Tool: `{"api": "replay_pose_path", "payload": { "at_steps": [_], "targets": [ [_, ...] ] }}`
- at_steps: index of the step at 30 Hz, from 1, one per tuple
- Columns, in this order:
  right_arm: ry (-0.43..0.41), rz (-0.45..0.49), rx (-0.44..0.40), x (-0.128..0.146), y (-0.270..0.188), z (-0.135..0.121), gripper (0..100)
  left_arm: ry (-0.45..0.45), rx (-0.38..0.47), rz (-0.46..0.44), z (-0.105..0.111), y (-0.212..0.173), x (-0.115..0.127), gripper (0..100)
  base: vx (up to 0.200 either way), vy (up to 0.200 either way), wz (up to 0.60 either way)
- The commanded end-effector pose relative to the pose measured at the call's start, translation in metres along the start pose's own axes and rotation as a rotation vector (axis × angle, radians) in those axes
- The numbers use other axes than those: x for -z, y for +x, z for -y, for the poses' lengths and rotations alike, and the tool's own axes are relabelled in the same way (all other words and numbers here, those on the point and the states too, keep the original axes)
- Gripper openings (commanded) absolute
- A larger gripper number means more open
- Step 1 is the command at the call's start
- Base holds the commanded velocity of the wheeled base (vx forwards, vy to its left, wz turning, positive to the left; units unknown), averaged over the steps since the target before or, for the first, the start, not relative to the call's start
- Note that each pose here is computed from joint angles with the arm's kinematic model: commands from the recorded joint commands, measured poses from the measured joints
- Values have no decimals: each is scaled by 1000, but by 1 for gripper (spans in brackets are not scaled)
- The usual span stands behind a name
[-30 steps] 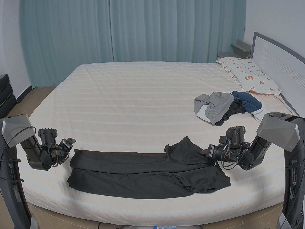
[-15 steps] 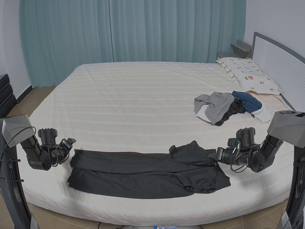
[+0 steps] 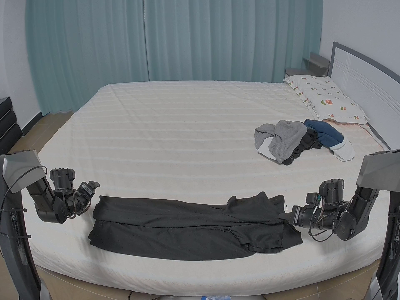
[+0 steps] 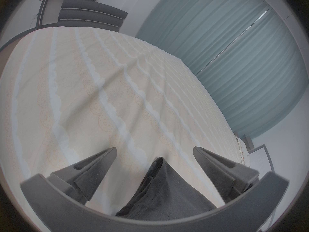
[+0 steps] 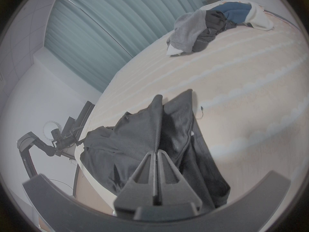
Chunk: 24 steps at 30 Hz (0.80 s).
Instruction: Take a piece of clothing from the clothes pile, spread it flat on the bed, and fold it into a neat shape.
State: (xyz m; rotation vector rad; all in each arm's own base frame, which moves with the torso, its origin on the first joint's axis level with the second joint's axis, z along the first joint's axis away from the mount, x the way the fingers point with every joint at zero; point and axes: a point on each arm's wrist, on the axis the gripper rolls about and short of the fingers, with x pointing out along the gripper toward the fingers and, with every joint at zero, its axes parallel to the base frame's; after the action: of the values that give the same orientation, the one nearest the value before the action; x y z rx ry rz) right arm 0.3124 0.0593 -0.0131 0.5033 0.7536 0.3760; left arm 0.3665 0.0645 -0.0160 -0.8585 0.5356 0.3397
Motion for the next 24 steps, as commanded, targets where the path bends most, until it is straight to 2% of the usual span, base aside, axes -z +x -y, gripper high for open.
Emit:
{"api": "replay_pose_path", "payload": {
  "at_steps": [1,6,7,9,13,21,24],
  "targets": [
    [8,-34,12,10,-3,1,0,0,0,-1,0,-1,0,100,0,0,0],
    [6,-55,13,16,-5,1,0,2,3,0,2,-3,-1,100,0,0,0],
    [8,-63,15,19,-7,0,100,3,7,4,3,-5,-2,100,0,0,0],
    [3,-66,11,21,-6,-1,100,4,7,4,4,-6,-3,100,0,0,0],
    [19,-11,-11,15,-7,-1,100,36,19,-21,4,-16,-1,100,0,0,0],
    [208,61,-34,5,-7,2,100,128,68,-109,1,-39,7,100,0,0,0],
    [242,57,-27,7,-7,5,100,172,72,-148,-4,-41,12,100,0,0,0]
  ]
}}
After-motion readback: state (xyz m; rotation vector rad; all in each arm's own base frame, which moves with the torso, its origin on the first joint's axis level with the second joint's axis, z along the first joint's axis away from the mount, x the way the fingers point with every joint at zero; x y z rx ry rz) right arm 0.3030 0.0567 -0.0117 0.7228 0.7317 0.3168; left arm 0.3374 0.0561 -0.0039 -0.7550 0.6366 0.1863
